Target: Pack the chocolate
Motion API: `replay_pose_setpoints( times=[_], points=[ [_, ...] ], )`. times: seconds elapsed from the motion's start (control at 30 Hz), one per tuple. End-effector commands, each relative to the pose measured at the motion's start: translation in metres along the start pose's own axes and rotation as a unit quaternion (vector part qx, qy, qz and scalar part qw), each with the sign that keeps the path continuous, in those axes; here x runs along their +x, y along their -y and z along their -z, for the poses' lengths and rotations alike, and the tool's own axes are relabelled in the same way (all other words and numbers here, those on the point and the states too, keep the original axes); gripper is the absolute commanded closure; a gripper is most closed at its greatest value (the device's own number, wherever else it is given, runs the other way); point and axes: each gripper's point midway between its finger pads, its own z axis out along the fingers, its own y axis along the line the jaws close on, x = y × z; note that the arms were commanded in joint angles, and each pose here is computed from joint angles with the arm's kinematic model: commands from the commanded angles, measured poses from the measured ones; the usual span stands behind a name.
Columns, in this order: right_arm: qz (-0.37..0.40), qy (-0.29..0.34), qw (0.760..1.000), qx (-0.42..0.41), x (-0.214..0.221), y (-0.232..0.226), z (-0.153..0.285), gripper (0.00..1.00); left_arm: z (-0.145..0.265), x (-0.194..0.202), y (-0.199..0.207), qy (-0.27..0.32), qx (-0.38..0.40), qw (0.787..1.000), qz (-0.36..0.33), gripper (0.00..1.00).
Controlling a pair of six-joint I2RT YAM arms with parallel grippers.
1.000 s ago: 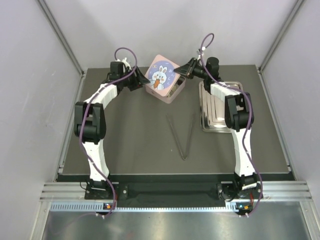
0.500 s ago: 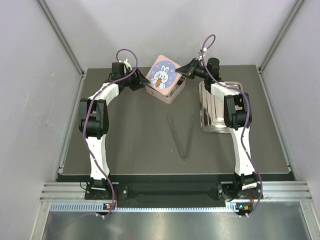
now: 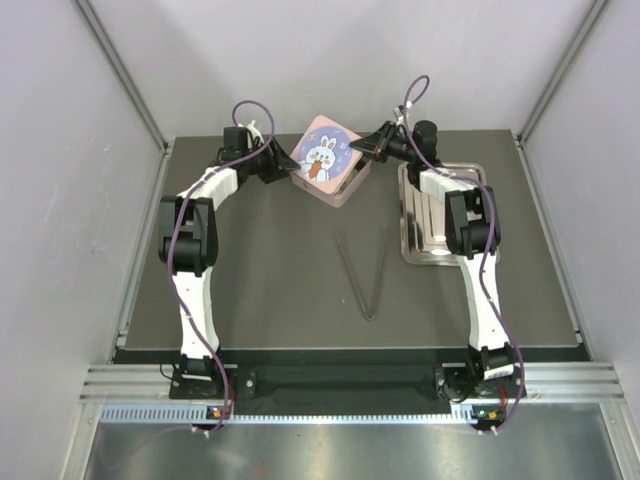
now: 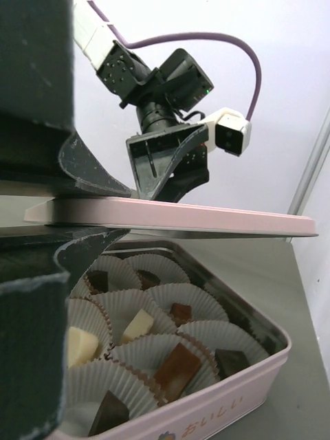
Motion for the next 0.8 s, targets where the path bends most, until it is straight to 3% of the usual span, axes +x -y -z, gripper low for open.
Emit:
replay_pose_setpoints(
  times=[0.0, 0.77],
  points=[
    [0.027, 0.004, 0.999, -0.035, -0.014, -0.02, 0.003, 1.0, 0.001, -0.024, 0.014, 0.03, 0.028, 0.999, -0.025, 0.43],
    [0.019, 0.008, 1.0, -0.014, -0.017, 0.006, 0.014, 0.98, -0.018, -0.019, 0.004, 0.02, 0.049, 0.999, 0.001, 0.44]
  ],
)
